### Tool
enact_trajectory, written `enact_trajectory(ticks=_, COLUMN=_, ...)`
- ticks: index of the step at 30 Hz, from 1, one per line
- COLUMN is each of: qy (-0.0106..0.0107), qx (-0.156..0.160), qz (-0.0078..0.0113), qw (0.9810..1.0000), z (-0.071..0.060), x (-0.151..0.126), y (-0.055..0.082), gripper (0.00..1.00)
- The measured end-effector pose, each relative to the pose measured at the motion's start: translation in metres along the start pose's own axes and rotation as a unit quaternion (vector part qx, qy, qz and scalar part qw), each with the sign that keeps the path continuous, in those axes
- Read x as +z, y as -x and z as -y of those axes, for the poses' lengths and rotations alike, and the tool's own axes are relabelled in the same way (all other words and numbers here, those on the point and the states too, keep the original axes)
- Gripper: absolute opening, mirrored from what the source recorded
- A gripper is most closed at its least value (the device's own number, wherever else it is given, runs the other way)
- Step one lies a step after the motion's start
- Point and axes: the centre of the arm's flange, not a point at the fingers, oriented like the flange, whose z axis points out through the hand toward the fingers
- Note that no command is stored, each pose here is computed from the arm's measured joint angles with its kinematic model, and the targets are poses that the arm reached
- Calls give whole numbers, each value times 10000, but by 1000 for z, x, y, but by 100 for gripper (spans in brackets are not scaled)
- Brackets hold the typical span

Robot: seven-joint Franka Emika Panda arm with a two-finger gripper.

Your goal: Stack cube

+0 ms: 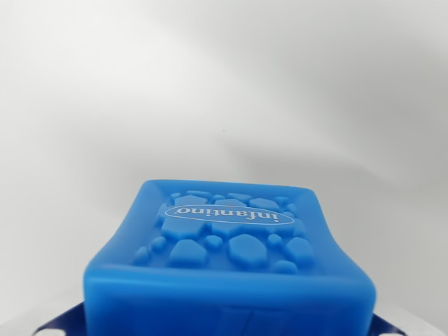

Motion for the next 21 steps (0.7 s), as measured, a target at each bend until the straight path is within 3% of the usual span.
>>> enact_trajectory(ticks=21, qy=5, qx=72, qz=5, qw=10000, z=-37, x=-10, y=14, gripper=0)
